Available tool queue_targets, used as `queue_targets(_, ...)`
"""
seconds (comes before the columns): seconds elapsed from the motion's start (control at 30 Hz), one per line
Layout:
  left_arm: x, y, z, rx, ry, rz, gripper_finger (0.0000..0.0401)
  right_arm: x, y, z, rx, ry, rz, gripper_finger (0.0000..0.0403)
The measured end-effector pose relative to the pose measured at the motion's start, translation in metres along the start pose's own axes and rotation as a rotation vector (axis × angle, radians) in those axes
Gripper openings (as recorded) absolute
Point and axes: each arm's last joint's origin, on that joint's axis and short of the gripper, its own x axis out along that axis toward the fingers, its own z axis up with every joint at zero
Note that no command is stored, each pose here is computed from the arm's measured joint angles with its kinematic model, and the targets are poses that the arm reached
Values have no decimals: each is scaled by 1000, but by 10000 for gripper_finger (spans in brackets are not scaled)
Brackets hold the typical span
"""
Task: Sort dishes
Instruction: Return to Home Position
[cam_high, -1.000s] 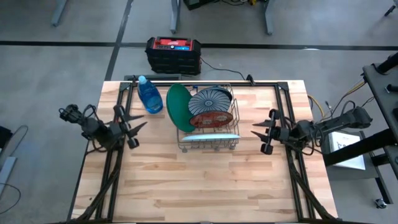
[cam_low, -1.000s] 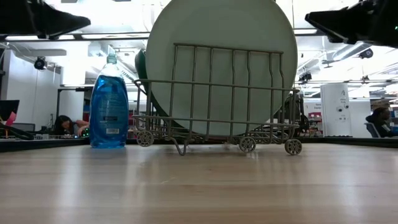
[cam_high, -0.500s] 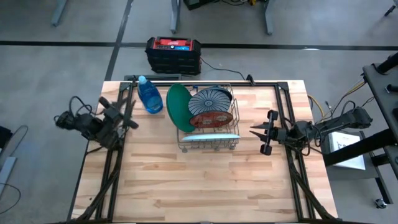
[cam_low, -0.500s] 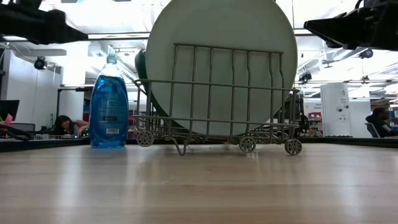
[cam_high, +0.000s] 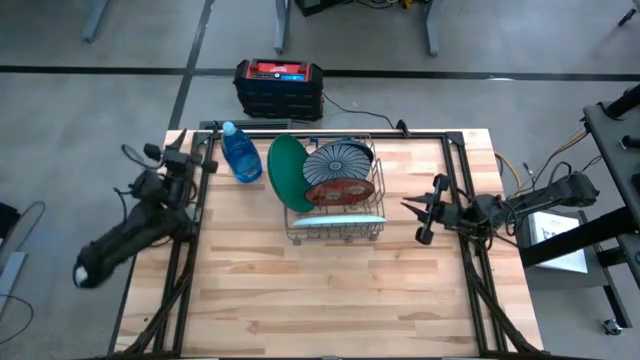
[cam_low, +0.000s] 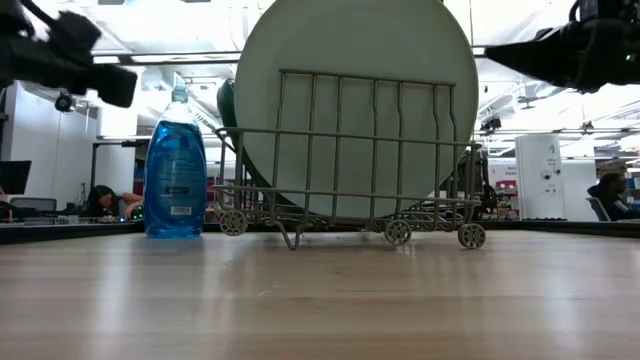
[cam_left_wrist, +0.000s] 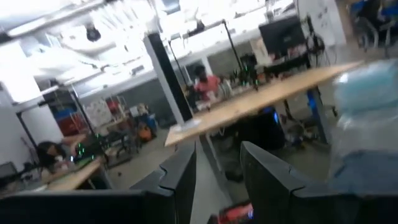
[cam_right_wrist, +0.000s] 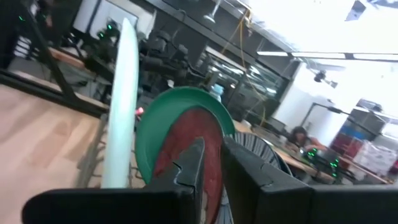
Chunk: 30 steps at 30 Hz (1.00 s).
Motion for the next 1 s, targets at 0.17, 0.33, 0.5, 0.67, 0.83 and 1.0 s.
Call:
queue_targets(0.17, 18, 7, -13, -1, 22, -59, 116, 0, 0, -1, -25, 9, 0, 57)
queue_targets(0.33, 34, 15, -21, -69, 25, -115, 116, 0, 0, -1, -33, 15, -8, 59)
queue_targets(0.5, 44, 20, -32, -148, 117, -47, 116, 0, 0, -1, -34, 14, -8, 49)
queue_targets(0.67, 44, 20, -33, -200, 134, -19, 116, 0, 0, -1, -12, 14, -8, 44)
queue_targets(0.83, 44, 20, -34, -225, 137, -20, 116, 0, 0, -1, 62, 14, -8, 53)
queue_targets(1.0, 44, 20, -34, -270, 142, -18, 116, 0, 0, -1, 92, 14, -8, 62)
